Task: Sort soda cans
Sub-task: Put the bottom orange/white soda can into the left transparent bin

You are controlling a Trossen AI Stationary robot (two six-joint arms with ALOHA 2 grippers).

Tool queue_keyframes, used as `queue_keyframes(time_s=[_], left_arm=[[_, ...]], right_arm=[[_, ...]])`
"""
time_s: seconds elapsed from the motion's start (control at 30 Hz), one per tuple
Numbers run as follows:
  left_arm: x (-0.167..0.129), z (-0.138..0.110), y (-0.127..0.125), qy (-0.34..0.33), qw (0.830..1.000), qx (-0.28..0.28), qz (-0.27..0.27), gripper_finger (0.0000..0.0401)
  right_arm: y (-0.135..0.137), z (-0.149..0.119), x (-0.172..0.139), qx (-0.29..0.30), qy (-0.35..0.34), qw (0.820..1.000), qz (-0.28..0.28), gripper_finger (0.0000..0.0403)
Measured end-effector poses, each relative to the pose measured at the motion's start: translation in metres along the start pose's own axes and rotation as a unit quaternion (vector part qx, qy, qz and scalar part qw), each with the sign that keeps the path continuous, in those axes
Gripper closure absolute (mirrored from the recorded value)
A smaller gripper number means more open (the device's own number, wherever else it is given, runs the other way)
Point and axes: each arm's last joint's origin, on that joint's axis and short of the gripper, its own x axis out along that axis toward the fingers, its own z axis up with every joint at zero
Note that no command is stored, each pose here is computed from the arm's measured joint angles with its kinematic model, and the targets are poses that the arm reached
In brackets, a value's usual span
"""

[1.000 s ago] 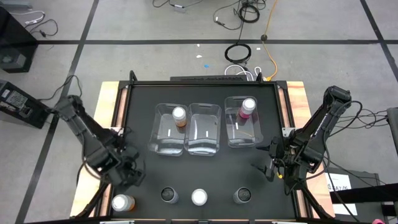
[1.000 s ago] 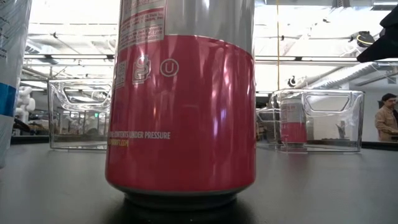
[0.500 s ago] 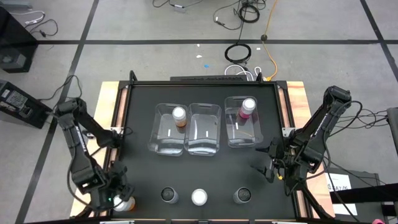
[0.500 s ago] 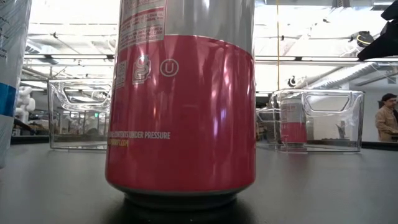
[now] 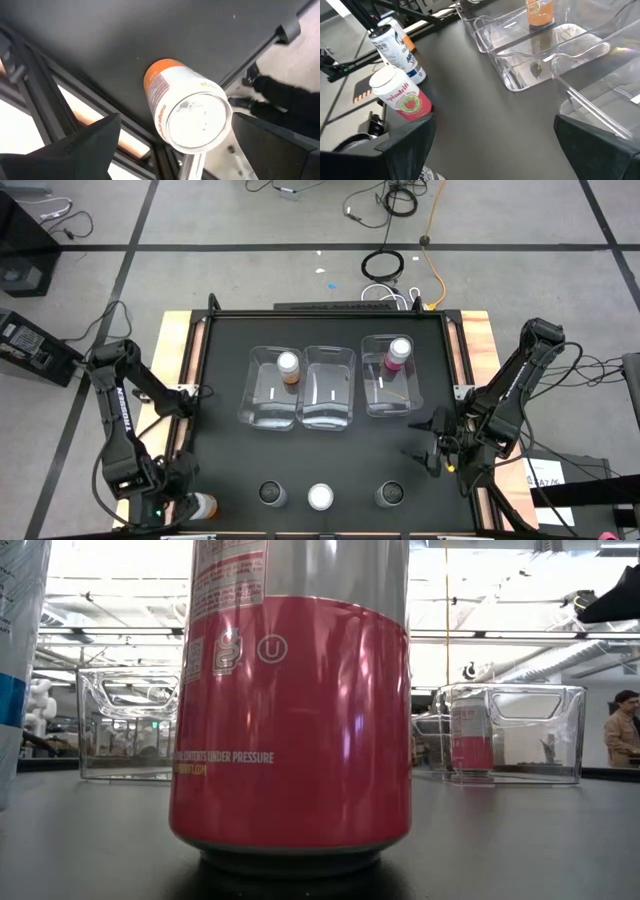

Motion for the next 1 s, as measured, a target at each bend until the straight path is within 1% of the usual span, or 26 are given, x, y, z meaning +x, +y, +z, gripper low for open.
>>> queue_keyframes(time_s=[0.13,0.2,0.27,0.37,0.6,0.77,1.0], left_arm=[[0.000,0.000,0.000,0.000,0.999,0.045,-0.003,0.0013],[0.000,-0.001,-0.002,-0.002,0.998,0.066,-0.015,0.0013],[0.000,-0.001,-0.004,-0.006,0.996,0.082,-0.025,0.0013],[0.000,-0.001,-0.005,-0.008,0.994,0.106,-0.026,0.0013],[0.004,-0.002,-0.006,-0.012,0.976,0.218,-0.019,0.0013],[0.004,-0.002,-0.006,-0.011,0.981,0.195,-0.020,0.0013],[0.004,-0.002,-0.006,-0.011,0.981,0.192,-0.020,0.0013]], right_arm=[[0.003,0.001,0.000,0.015,-0.003,1.000,0.010,0.0007],[0.004,0.001,0.000,0.021,-0.004,1.000,0.014,0.0007],[0.006,0.002,0.000,0.030,-0.005,0.999,0.020,0.0007],[0.008,0.003,0.000,0.042,-0.008,0.999,0.028,0.0007],[0.013,0.005,-0.001,0.067,-0.013,0.997,0.045,0.0007],[0.014,0.005,-0.001,0.073,-0.014,0.996,0.049,0.0007],[0.018,0.001,0.003,0.072,-0.014,0.996,0.048,0.0007]])
